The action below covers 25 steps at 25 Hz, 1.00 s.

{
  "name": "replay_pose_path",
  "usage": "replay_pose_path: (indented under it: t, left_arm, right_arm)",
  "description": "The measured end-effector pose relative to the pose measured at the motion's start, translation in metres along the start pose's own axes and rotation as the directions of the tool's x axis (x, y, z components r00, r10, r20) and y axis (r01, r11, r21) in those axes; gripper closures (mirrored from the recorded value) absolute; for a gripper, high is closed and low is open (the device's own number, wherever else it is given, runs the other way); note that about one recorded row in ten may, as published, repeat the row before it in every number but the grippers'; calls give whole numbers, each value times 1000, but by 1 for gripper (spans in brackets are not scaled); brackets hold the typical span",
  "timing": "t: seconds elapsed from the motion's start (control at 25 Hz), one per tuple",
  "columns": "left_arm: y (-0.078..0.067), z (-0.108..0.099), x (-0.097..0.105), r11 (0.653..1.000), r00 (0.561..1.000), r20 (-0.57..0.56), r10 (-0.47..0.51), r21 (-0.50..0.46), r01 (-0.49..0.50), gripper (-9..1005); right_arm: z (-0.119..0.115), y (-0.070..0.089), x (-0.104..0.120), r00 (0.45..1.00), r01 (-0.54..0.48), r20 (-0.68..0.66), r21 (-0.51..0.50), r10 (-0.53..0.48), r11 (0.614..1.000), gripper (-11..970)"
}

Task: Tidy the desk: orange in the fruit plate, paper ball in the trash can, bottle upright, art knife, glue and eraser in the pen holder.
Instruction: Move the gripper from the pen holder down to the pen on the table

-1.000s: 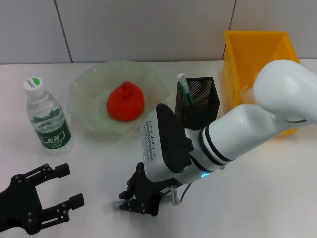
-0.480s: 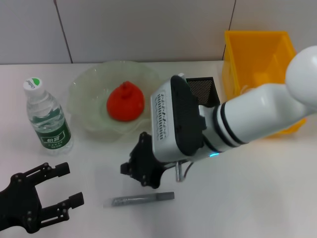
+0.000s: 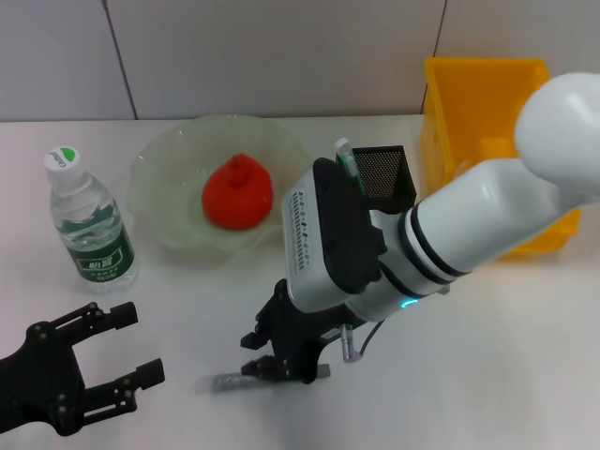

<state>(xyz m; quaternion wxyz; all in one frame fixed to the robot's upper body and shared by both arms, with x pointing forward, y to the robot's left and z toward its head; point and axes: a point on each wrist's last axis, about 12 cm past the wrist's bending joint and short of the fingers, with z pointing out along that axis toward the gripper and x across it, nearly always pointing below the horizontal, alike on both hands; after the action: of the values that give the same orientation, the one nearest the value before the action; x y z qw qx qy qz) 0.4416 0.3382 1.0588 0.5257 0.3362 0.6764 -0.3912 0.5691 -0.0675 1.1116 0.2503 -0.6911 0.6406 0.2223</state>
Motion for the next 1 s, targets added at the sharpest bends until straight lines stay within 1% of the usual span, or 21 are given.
replay_pose_path:
  t: [0.12, 0.2, 0.4, 0.48, 0.52, 0.76, 1.0]
  left_arm:
    - [-1, 1, 1, 1000, 1000, 0, -1, 2, 1, 194]
    - [-1, 1, 1, 1000, 1000, -1, 0, 3, 0, 194]
    - [-1, 2, 1, 1000, 1000, -1, -1, 3, 1, 194]
    - [-1, 2, 1, 1000, 1000, -1, -1, 3, 1, 194]
    - [-1, 2, 1, 1000, 1000, -1, -1, 3, 1, 194]
    - [-1, 2, 1, 1000, 1000, -1, -3, 4, 3, 194]
    - [-2, 2, 2, 1000, 1000, 0, -4, 4, 4, 194]
  right_arm:
    - [6, -2, 1, 1000, -20, 22, -42, 21, 999, 808]
    - [7, -2, 1, 999, -21, 29, -46, 22, 999, 755]
    - [10, -2, 2, 999, -1, 50, -31, 2, 1000, 548]
    - [13, -1, 2, 999, 7, 46, -27, -5, 1000, 431]
    - [18, 2, 4, 999, 21, 35, -25, -20, 999, 372]
    - [28, 7, 8, 999, 37, 12, -10, -37, 999, 377]
    - [29, 5, 10, 1000, 21, 23, 8, -21, 1000, 380]
